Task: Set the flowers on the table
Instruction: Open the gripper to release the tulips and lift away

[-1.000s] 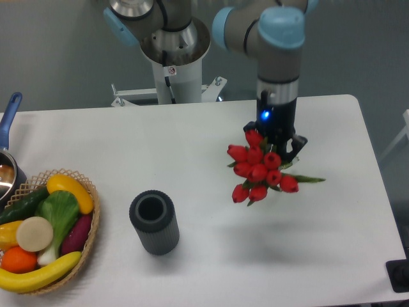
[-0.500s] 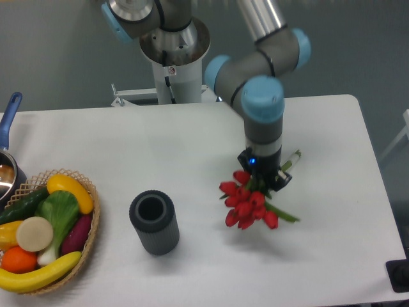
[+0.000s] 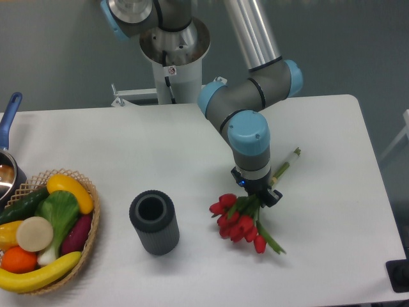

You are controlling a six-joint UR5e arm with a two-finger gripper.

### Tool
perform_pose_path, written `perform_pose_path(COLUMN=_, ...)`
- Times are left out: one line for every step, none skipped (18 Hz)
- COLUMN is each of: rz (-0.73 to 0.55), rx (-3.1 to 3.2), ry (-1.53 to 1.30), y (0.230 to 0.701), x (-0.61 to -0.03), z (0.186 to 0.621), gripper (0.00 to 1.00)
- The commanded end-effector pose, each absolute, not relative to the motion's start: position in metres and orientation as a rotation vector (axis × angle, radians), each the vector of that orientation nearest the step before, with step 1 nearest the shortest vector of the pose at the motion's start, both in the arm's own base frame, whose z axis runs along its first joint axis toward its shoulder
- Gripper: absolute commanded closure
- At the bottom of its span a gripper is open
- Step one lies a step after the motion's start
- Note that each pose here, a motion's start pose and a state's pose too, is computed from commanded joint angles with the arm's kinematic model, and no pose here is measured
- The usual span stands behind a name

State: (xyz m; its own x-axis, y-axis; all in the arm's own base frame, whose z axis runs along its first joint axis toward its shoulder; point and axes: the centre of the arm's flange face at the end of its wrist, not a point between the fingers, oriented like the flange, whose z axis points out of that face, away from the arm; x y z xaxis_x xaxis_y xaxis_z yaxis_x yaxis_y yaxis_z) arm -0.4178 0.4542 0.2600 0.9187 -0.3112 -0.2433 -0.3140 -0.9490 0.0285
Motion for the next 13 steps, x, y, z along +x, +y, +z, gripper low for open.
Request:
perform_pose_path(rz=0.393, rx=-3.02, ry=0.495, y=0.455, x=-0.417, z=0.276, gripper=0.0)
perform_pose_path(rz=0.383, rx=-2.971, ry=0.48, y=0.454, x=-0.418, z=0.287, gripper=0.0)
perform_pose_path(rz=0.377, rx=-2.929, ry=0.455, y=0.45, x=-0.42, z=0.299, gripper=0.0)
perform_pose_path(rz=0.392, rx=-2.888, ry=0.441, y=0.446, x=-0.418, z=0.317, gripper=0.0)
perform_pose_path(rz=0.416, rx=-2.848, ry=0.418, y=0.44, x=-0.417, z=0.338, gripper=0.0)
perform_pose_path(rz=0.431, rx=-2.81, ry=0.375, y=0.433, x=-0.415, z=0.357, gripper=0.0)
perform_pose_path(rz=0.447, rx=-2.773, ry=0.349, y=0.426, x=-0.414, z=0.376, gripper=0.0)
perform_pose_path(rz=0.469, rx=-2.752, ry=0.33, y=0.417, x=-0.415, z=0.393, gripper=0.0)
perform_pose_path(rz=0.498, rx=-2.741, ry=0.315, y=0.409, x=-0.417, z=0.405, gripper=0.0)
perform_pose_path(rz=0.517, rx=-2.731, ry=0.306, y=0.402, x=-0.417, z=0.415, gripper=0.0)
perform_pose_path(rz=0.527, rx=-2.718, ry=0.29, y=0.394, x=-0.419, z=0.423, gripper=0.0)
perform_pose_path(rz=0.519, rx=-2.715, ry=0.269, y=0.384, x=-0.424, z=0.427, gripper=0.0)
perform_pose_path(rz=0.515, rx=-2.717, ry=0.274, y=0.376, x=-0.425, z=0.433, gripper=0.0)
